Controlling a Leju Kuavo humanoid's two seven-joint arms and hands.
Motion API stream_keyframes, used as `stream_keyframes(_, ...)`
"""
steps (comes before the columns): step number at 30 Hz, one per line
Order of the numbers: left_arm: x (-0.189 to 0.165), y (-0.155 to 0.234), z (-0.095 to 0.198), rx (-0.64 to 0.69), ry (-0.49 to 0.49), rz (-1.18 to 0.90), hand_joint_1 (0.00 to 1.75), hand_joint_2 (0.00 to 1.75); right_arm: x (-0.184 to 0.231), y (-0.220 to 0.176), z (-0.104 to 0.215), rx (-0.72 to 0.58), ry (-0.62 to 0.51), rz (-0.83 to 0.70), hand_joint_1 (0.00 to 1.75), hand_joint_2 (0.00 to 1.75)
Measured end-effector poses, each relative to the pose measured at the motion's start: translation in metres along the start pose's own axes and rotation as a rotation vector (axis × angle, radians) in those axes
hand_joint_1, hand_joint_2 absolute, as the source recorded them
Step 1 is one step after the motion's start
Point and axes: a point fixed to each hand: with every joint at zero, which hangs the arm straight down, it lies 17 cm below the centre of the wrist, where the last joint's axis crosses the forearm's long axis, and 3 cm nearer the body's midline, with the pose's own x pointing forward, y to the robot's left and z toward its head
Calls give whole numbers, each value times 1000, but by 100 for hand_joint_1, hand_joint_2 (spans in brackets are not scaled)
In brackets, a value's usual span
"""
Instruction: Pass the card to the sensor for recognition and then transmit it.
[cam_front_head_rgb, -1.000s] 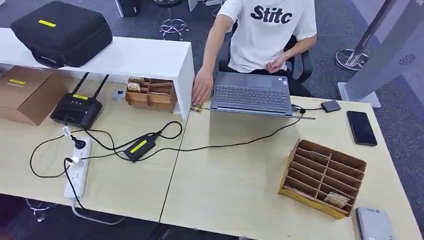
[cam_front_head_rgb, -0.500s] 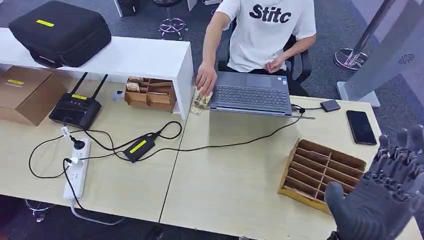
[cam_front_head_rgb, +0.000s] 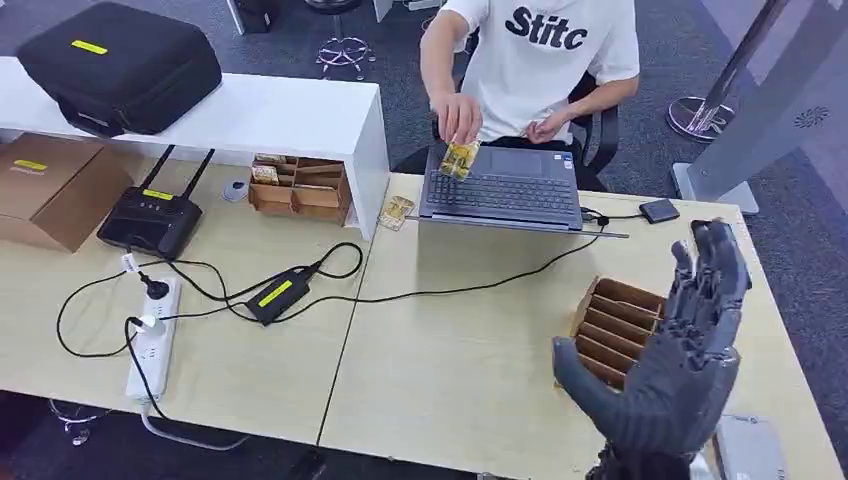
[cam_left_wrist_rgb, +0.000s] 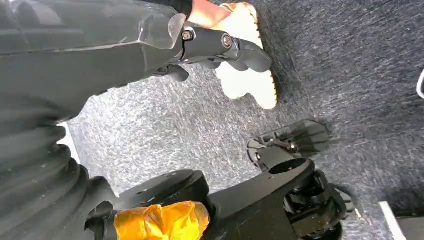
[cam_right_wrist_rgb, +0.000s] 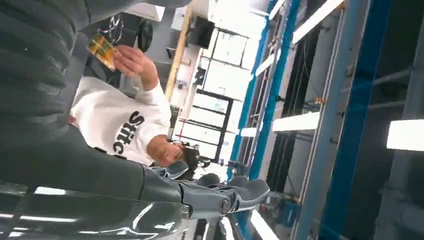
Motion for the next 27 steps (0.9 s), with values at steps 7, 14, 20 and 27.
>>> stream_keyframes(7, 9, 5, 2, 2, 13, -60, 0, 175, -16, 44, -19, 127, -46, 132, 0, 175)
stream_keyframes(14, 7, 5, 2, 1, 27, -111, 0, 175, -32, 67, -32, 202, -73, 298, 0, 175)
stream_keyframes(20, 27, 14, 6, 8, 34, -239, 0, 175, -108, 112, -91, 381, -74, 741, 0, 175)
stream_keyframes(27, 36, 15, 9, 19, 36, -318, 0, 175, -197, 103, -135, 446, 14, 1044, 0, 175)
